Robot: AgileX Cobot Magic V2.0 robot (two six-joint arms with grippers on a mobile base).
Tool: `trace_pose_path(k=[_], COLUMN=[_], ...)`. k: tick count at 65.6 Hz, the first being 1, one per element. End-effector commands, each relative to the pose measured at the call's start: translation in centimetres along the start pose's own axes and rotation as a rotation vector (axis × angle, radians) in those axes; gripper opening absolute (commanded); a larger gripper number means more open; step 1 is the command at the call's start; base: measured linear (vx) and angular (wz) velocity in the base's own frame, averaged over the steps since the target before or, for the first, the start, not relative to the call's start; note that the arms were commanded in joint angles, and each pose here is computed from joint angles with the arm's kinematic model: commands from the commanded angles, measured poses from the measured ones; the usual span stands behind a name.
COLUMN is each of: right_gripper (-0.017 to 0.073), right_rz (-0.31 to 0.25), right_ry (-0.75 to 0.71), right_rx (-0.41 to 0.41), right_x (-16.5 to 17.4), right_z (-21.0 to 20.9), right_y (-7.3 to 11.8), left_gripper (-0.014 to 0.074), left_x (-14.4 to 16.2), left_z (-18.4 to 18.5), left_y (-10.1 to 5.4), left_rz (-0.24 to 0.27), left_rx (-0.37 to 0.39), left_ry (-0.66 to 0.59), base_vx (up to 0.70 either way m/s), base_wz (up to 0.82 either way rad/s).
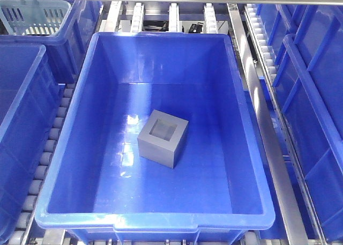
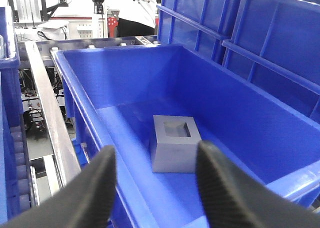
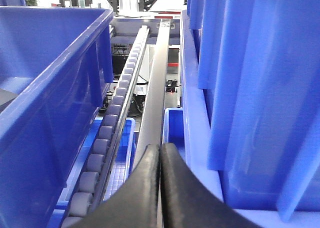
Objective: Sort gray base to blue bin
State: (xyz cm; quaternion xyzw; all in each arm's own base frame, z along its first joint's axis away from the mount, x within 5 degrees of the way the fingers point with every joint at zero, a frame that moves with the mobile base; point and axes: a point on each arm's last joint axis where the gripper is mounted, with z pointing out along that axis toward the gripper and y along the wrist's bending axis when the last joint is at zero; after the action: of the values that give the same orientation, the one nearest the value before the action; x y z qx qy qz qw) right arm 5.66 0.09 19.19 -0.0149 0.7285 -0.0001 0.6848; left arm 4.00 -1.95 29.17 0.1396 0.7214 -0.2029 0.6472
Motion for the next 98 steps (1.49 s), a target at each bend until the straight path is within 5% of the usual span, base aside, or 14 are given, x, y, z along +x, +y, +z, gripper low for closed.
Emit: trace_pose_path(k=[1, 11, 87, 98], right_gripper=[-0.0009, -0.0009, -0.0009, -0.0009], right_rz=[-0.013, -0.013, -0.013, -0.013], right_ry=[-0.07, -0.07, -0.07, -0.07], right_rx=[0.001, 0.001, 0.001, 0.001], right_x=[-0.21, -0.21, -0.21, -0.21], right_z=[-0.02, -0.02, -0.02, -0.02], right_y=[0.02, 0.02, 0.02, 0.02], left_gripper=[0.0219, -0.001, -0.0007, -0.0007], left_x=[-1.21, -1.1, -1.02, -1.1], left_z=[-0.06, -0.05, -0.05, -0.1], left_y=[-0.23, -0.11, -0.08, 0.36], left_rz=[-0.003, 0.056, 0.067, 0.074], left_rx=[0.022, 0.007, 0.003, -0.096], left_ry=[-0.073, -0.061, -0.052, -0.064], base_vx=[0.0, 0.0, 0.0, 0.0], base_wz=[0.0, 0.0, 0.0, 0.0])
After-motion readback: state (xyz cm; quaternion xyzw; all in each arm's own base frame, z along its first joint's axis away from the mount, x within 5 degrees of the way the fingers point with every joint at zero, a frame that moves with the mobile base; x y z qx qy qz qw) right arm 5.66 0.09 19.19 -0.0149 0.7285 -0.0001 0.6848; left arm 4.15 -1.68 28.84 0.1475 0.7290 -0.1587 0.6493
